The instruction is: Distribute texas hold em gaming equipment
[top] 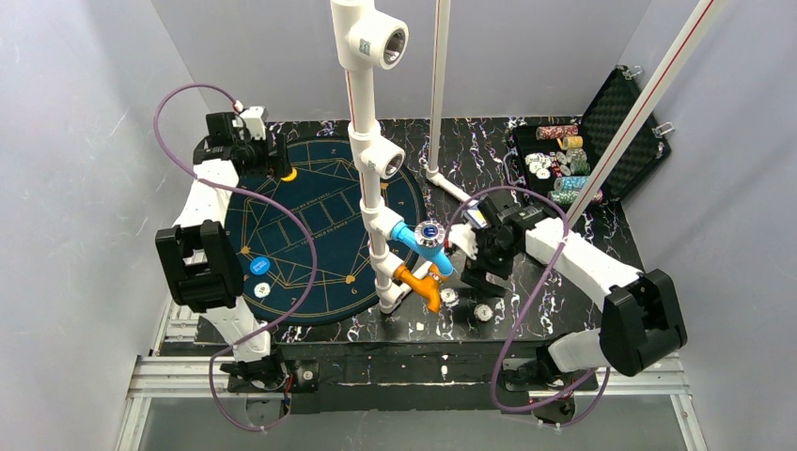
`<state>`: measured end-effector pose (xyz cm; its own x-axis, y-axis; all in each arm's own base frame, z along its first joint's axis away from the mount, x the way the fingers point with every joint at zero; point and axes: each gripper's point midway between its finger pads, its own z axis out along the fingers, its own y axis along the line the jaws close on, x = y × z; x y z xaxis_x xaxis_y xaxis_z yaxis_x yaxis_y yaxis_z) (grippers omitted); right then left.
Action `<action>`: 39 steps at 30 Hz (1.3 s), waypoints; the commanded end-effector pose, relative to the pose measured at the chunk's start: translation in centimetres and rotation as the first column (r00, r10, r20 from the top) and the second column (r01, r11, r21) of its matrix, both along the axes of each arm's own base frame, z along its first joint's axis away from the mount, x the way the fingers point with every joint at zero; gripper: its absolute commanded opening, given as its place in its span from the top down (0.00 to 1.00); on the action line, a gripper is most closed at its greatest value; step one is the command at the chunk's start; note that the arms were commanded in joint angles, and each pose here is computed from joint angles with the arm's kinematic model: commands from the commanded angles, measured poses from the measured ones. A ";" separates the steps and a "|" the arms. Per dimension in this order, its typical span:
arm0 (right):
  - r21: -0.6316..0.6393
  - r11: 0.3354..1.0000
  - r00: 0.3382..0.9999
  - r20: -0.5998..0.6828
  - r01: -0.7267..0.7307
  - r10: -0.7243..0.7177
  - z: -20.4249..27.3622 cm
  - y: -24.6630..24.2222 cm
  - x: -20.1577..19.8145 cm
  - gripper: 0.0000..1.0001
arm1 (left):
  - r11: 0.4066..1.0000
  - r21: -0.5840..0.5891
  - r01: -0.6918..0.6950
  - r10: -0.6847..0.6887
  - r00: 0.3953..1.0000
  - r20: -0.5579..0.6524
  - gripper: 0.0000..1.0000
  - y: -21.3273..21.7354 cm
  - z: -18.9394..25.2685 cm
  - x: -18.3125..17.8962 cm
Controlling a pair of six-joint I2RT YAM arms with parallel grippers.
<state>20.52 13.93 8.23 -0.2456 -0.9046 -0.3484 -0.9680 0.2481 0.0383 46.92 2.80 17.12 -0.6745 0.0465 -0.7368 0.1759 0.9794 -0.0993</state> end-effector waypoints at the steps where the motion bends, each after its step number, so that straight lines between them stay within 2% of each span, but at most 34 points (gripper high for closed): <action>1: -0.028 0.984 0.983 -0.046 -0.177 0.175 -1.0 -1.7 -3.4 0.02 | 0.996 -0.087 -0.011 0.016 0.998 0.058 0.02 -1.7 2.1 -1.1; 7: 0.015 0.954 0.954 -0.034 -0.299 0.299 -2.4 -1.5 -5.1 0.02 | 0.998 -0.067 0.020 -0.015 0.998 0.068 0.02 -3.3 1.9 -3.2; 16: 0.072 0.919 0.920 -0.026 -0.388 0.391 -3.9 -0.1 -6.2 0.05 | 0.998 -0.069 0.014 -0.009 0.997 0.083 0.02 -4.7 2.2 -4.7; 39: 0.032 0.905 0.905 -0.026 -0.423 0.424 -7.7 -0.3 -7.8 0.24 | 0.996 -0.084 -0.009 0.013 0.999 0.045 0.02 -4.8 1.1 -4.5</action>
